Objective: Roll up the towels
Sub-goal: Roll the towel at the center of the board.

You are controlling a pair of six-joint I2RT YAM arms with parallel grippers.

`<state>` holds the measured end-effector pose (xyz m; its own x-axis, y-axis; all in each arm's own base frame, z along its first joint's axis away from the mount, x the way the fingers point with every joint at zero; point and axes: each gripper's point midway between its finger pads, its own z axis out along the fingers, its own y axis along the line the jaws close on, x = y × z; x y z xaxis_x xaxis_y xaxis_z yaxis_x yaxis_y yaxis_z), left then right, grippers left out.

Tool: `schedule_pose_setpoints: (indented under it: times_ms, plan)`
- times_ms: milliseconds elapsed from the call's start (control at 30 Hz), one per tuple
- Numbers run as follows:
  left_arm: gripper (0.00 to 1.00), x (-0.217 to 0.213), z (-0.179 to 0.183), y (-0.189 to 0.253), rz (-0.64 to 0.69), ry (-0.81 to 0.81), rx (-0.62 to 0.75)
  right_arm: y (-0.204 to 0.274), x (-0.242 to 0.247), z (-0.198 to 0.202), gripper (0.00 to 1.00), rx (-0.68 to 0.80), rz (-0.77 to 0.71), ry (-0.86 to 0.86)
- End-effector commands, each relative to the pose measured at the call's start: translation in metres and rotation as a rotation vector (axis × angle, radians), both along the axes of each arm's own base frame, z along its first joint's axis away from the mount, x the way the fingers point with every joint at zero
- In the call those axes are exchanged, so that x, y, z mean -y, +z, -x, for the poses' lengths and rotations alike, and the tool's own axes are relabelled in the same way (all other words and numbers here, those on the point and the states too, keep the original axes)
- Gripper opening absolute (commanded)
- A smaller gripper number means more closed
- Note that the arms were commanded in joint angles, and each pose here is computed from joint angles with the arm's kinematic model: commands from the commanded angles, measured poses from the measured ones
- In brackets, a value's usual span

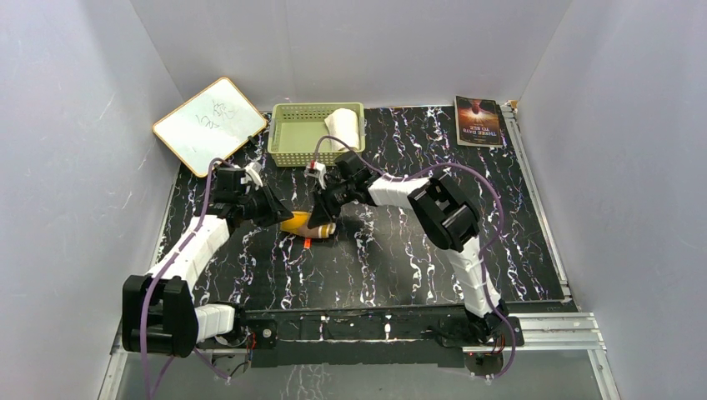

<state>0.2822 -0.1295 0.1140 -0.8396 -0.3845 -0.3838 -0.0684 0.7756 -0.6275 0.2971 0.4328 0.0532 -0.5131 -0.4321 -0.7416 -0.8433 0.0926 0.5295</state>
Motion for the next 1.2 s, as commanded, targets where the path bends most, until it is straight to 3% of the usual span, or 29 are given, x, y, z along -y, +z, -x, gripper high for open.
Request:
schedule_pose_setpoints:
  times_ms: [0, 433, 800, 1000, 1167]
  plan:
    - [0.11, 0.009, 0.012, -0.001, 0.070, -0.030, -0.022, 0.006, -0.005, -0.010, 0.11, -0.217, -0.072, -0.045]
    - [0.07, 0.019, -0.017, -0.035, 0.188, 0.080, -0.011, -0.027, -0.005, -0.025, 0.12, -0.301, 0.020, -0.128]
    - [0.08, 0.016, -0.046, -0.022, 0.261, 0.169, 0.166, -0.037, -0.003, -0.023, 0.12, -0.307, 0.039, -0.132]
    - [0.09, 0.015, -0.045, -0.042, 0.249, 0.186, 0.135, -0.041, -0.003, -0.022, 0.12, -0.307, 0.041, -0.129]
    - [0.08, 0.010, -0.040, -0.074, 0.225, 0.223, 0.082, -0.037, -0.001, -0.026, 0.20, -0.278, 0.046, -0.147]
